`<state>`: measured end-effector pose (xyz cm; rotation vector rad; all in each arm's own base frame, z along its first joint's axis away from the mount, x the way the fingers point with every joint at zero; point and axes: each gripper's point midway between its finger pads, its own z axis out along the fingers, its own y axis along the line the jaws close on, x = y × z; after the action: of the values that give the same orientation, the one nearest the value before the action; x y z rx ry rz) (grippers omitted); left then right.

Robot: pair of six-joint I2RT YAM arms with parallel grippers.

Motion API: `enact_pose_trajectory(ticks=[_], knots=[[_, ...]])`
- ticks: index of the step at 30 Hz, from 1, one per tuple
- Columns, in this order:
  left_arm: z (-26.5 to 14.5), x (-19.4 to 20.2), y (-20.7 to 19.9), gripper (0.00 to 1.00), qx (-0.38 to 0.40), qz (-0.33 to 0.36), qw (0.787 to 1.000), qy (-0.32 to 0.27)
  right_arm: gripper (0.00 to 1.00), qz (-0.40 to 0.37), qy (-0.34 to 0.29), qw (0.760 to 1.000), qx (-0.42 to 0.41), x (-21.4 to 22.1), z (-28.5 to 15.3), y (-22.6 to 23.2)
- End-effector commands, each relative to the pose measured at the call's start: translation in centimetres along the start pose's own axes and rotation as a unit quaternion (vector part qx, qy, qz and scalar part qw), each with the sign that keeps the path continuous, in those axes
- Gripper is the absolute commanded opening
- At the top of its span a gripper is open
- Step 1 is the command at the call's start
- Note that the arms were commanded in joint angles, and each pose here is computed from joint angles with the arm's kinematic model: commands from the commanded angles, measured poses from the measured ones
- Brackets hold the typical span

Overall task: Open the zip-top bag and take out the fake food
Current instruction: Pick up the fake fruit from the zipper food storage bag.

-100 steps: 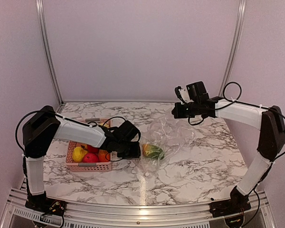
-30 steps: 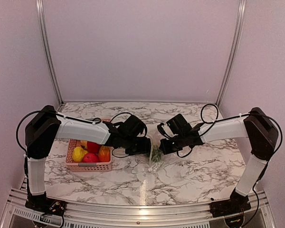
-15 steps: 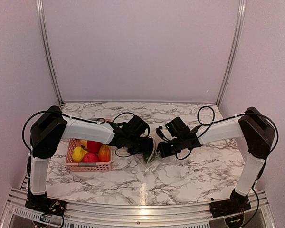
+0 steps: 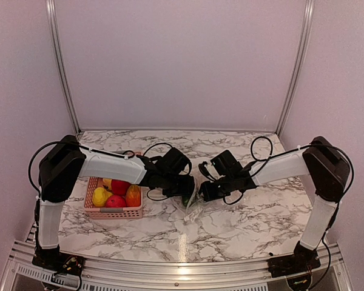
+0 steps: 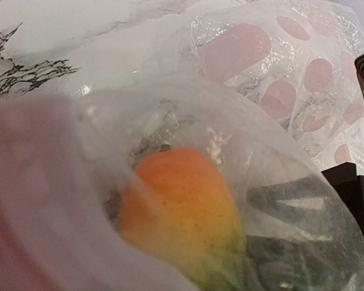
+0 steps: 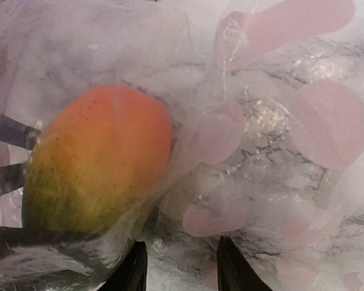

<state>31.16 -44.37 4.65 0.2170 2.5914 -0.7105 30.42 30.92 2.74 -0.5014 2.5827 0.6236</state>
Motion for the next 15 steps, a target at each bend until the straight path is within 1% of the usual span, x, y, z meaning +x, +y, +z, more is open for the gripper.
enact_pose_trajectory(ticks=[1, 4, 15], knots=[[0.1, 0.8, 1.1, 0.54, -0.023, 0.010, 1.000, 0.010, 0.37, 0.008, 0.003, 1.000, 0.003, 0.6, 0.7, 0.0], [-0.9, 0.1, 0.5, 0.53, -0.016, 0.015, 1.000, 0.000, 0.35, 0.012, 0.006, 1.000, 0.011, 0.8, 0.8, -0.3], [-3.7, -0.7, 0.2, 0.53, -0.009, 0.015, 1.000, -0.016, 0.34, 0.025, 0.005, 0.999, 0.023, 0.8, 0.8, -1.2]])
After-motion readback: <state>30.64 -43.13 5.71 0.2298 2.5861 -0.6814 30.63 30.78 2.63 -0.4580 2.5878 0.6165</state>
